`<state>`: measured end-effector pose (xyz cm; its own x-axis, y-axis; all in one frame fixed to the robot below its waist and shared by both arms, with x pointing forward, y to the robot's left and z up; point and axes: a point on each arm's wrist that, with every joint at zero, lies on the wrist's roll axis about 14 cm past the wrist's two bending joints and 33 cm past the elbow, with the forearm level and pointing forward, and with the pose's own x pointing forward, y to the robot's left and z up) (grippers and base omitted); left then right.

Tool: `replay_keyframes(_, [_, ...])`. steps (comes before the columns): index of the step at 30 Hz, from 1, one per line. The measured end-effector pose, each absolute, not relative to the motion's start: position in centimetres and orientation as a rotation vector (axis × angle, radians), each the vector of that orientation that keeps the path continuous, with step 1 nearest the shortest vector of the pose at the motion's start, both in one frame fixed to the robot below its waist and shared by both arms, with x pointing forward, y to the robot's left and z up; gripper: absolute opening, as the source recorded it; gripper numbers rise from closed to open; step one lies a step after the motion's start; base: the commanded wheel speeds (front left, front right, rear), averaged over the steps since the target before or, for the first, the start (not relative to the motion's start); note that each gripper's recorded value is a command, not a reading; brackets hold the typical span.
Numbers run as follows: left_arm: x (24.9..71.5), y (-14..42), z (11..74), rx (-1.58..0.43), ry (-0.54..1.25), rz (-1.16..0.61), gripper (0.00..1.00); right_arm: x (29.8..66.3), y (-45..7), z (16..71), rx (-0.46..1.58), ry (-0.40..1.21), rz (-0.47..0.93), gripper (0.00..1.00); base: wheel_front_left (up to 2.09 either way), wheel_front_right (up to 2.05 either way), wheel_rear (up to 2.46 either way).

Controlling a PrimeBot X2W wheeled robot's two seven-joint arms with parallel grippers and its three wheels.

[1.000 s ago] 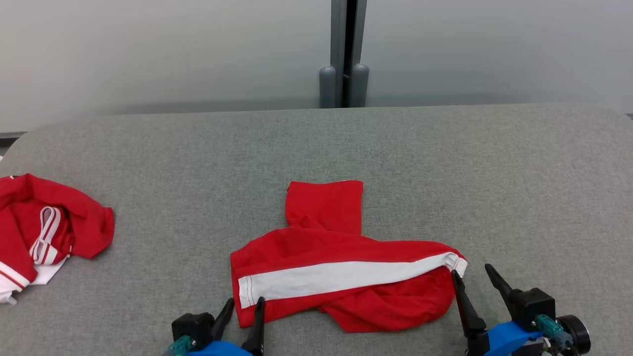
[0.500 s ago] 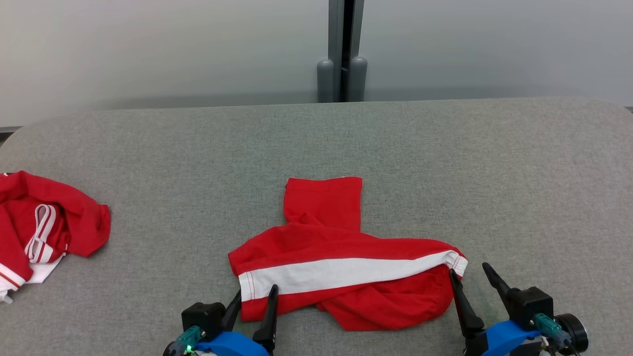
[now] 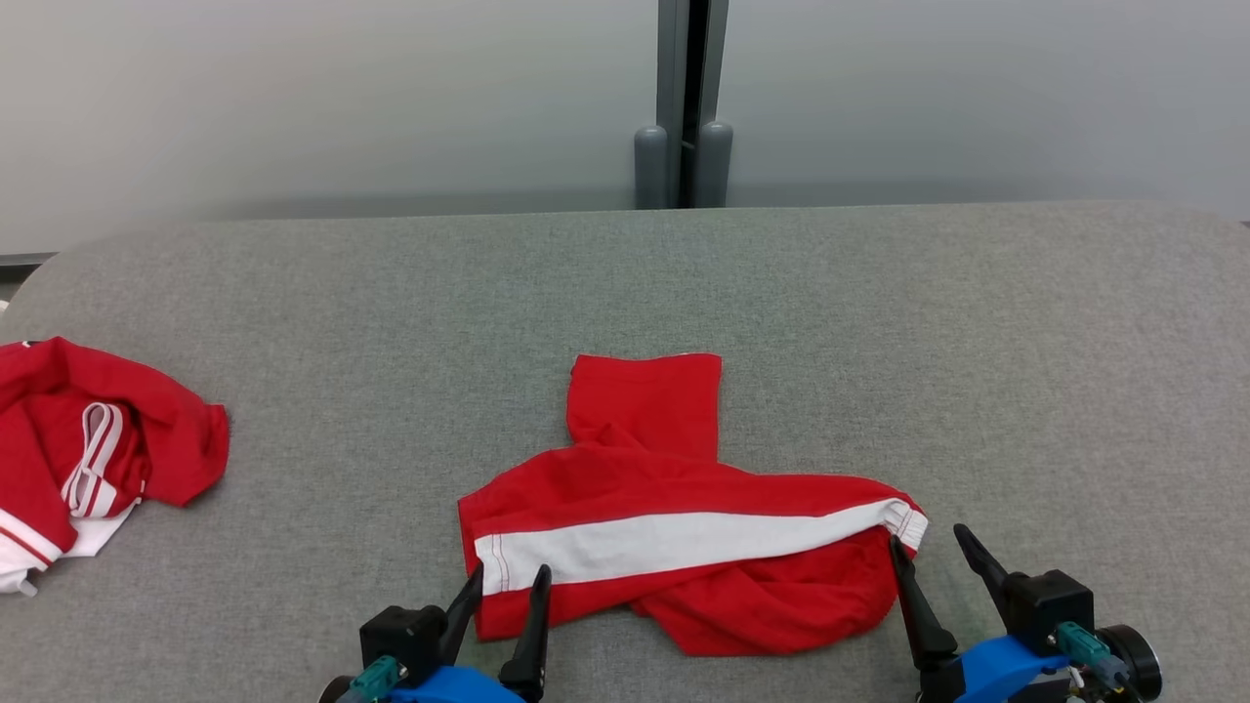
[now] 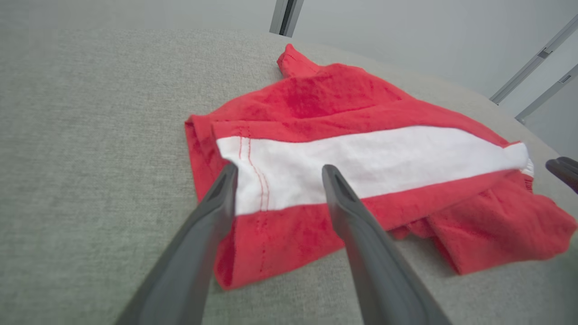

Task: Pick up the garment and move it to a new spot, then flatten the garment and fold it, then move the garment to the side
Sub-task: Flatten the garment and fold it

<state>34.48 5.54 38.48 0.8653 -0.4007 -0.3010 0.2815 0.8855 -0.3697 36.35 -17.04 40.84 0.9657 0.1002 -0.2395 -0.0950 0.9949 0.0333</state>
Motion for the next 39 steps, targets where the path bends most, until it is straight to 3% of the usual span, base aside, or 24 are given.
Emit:
replay_keyframes(5, [34.2,5.5,38.3,-0.326,0.389,-0.365,1.0,36.4,-16.8,40.8,0.028,0.245,0.103,1.0,0.0,0.0,0.0])
replay_keyframes(6, [34.2,5.5,38.3,-0.326,0.389,-0.365,0.92,36.4,-16.8,40.8,0.028,0.245,0.104,1.0,0.0,0.0,0.0])
replay_keyframes(7, [34.2,5.5,38.3,-0.326,0.388,-0.365,0.73,36.3,-16.8,40.8,0.028,0.246,0.105,1.0,0.0,0.0,0.0])
replay_keyframes(10, [34.4,5.4,38.3,-0.326,0.388,-0.367,0.32,36.3,-16.8,40.7,0.029,0.248,0.105,1.0,0.0,0.0,0.0])
replay_keyframes(11, [34.5,5.4,38.3,-0.324,0.39,-0.366,0.1,36.3,-16.8,40.7,0.029,0.249,0.104,1.0,0.0,0.0,0.0])
replay_keyframes(12, [34.7,5.5,38.3,-0.323,0.389,-0.362,0.0,36.3,-16.8,40.7,0.029,0.249,0.103,1.0,0.0,0.0,0.0])
replay_keyframes(26, [35.2,9.2,38.5,-0.291,0.349,-0.254,0.0,36.5,-16.8,40.6,0.095,0.249,0.085,1.0,0.0,0.0,0.0])
replay_keyframes(39, [35.0,10.1,38.1,-0.285,0.356,-0.226,0.0,37.0,-14.5,40.2,0.301,0.266,0.094,1.0,0.0,0.0,0.0])
